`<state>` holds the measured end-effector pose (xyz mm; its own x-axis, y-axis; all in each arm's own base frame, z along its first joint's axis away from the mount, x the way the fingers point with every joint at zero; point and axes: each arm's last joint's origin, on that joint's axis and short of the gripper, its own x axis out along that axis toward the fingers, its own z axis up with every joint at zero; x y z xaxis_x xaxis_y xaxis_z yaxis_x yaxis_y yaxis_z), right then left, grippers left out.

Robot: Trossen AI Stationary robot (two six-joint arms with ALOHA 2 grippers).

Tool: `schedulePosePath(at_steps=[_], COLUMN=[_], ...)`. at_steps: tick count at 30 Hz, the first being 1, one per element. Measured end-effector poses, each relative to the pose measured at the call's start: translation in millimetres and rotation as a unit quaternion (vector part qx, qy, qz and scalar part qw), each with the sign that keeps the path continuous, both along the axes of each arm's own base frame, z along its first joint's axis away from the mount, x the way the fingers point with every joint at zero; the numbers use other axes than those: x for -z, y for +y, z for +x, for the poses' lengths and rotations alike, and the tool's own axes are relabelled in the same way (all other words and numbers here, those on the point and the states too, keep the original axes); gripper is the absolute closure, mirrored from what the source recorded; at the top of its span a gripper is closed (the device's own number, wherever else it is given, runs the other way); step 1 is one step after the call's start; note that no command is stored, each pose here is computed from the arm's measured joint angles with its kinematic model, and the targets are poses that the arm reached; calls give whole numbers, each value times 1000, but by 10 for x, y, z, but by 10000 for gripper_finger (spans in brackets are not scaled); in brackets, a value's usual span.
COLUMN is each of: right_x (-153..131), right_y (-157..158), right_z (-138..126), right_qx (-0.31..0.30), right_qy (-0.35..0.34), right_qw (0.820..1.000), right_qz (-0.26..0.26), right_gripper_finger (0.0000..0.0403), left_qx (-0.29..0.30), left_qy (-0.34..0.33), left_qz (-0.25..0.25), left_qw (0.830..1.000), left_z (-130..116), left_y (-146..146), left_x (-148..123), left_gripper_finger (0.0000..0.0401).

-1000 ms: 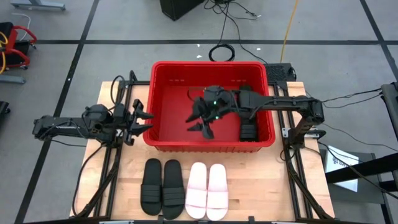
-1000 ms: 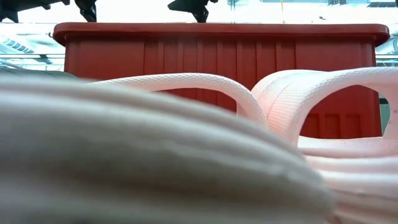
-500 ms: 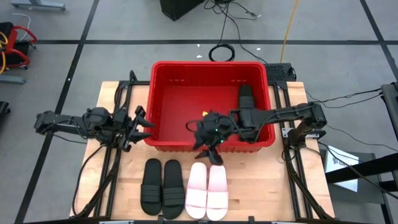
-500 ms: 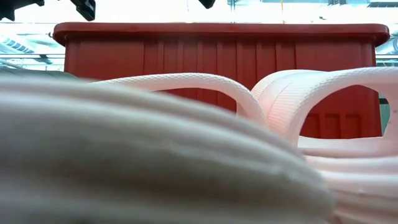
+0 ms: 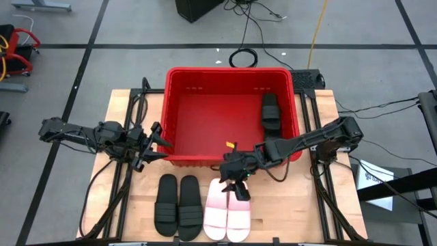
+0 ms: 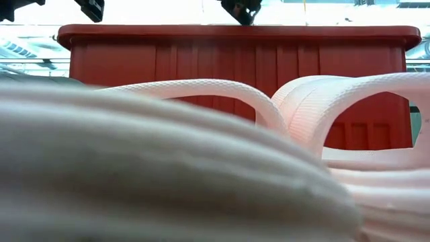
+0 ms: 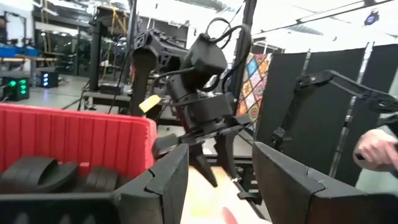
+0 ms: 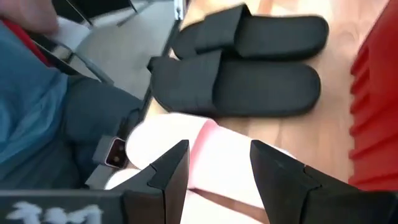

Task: Pick and place slides into bin
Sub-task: Put the right white slide into the red bin

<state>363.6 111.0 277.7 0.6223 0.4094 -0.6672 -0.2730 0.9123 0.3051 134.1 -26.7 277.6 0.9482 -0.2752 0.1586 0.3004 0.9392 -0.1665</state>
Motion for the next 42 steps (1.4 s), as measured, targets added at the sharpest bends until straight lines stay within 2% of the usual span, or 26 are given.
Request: schedulePosePath(at_steps=[4, 6, 10, 15, 18, 22, 32, 42], right_x=[222, 390, 337, 617, 622, 833, 984, 1100], right_y=[148, 210, 262, 312, 347, 385, 483, 555], right_z=[-67, -108, -144, -240, -264, -362, -473, -563], right_qx=[-14, -16, 1, 27, 37, 49, 57, 80], right_qy=[14, 45, 27, 86, 73, 107, 91, 92], right_qw=[999, 999, 999, 994, 993, 988, 984, 985], right_qz=[24, 21, 45, 62, 88, 95, 140, 119], right_gripper_finger=[243, 243, 243, 243, 243, 243, 243, 243], left_qx=[-7, -4, -4, -4, -2, -1, -13, -18], left_qy=[13, 21, 32, 41, 45, 49, 46, 44], left_qz=[0, 1, 0, -4, -7, -9, -11, -5], left_qw=[1000, 1000, 999, 999, 999, 999, 999, 999], left_z=[40, 61, 95, 120, 130, 139, 139, 140], left_y=[-23, -34, -45, -49, -53, -55, -47, -45], left_x=[31, 49, 76, 95, 104, 113, 106, 105], left_gripper_finger=[217, 217, 217, 217, 217, 217, 217, 217])
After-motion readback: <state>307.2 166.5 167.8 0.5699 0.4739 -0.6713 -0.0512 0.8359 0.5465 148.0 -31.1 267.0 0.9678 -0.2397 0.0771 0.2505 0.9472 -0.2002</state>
